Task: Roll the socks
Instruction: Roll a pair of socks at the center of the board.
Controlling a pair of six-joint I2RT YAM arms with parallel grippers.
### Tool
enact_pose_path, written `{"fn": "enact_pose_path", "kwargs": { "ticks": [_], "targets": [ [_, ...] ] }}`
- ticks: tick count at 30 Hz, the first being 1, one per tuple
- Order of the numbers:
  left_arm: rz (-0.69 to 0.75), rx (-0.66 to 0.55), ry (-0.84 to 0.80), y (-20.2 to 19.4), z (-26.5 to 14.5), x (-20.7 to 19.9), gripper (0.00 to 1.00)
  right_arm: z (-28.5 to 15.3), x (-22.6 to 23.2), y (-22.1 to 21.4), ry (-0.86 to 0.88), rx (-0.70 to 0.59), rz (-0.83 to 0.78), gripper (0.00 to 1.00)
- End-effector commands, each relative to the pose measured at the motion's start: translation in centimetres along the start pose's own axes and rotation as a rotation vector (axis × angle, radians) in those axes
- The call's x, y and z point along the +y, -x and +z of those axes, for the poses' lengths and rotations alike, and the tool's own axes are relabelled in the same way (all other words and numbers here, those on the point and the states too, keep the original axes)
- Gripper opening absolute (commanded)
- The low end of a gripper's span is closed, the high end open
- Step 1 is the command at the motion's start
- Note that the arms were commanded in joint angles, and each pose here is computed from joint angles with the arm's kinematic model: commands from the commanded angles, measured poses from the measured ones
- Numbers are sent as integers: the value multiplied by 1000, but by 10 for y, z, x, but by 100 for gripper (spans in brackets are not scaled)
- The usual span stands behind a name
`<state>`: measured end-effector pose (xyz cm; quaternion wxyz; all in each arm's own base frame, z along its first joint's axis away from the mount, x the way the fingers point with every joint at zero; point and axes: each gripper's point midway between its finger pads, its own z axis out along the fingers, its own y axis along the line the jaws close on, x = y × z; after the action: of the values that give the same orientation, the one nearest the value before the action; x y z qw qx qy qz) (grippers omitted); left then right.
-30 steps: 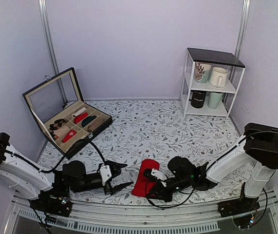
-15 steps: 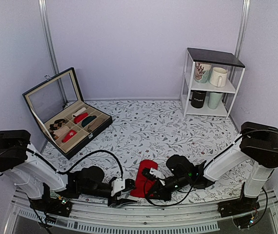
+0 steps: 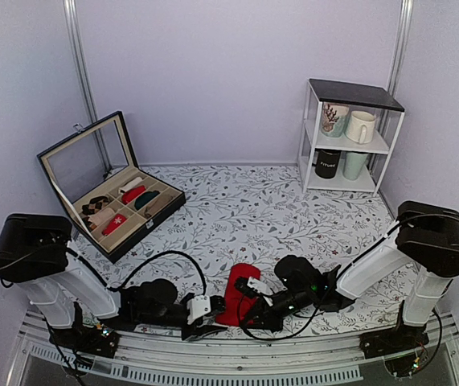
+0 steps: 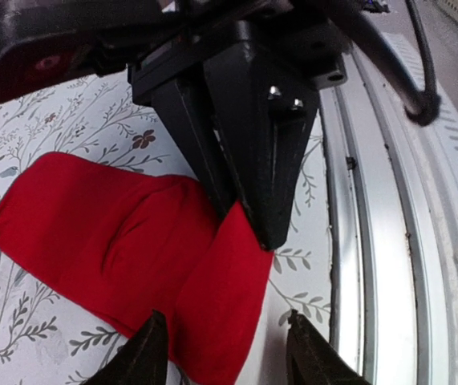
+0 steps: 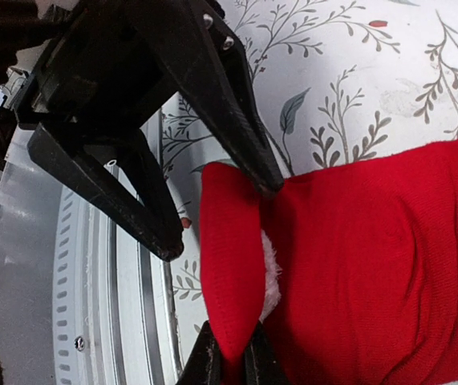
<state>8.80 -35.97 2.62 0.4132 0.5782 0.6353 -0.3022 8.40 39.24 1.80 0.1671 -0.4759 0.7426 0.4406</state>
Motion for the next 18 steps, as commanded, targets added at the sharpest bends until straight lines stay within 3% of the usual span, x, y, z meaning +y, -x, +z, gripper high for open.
{"fn": "enact_pose_path", "kwargs": {
  "ticks": [1, 8, 15, 16, 18],
  "targets": [
    [6, -47, 0, 12, 3, -1, 48, -2, -21, -74, -69, 222, 143, 7],
    [-8, -42, -39, 9, 6, -8, 36, -1, -22, -76, -70, 227, 153, 7],
    [-30, -10, -49, 0, 13, -9, 38, 0, -22, -76, -65, 230, 155, 7],
    [-29, -8, -50, -1, 13, -9, 34, 0, -22, -76, -65, 230, 154, 7],
    [-29, -1, -68, -1, 13, -12, 16, 0, -22, -76, -65, 229, 154, 7]
  ]
}}
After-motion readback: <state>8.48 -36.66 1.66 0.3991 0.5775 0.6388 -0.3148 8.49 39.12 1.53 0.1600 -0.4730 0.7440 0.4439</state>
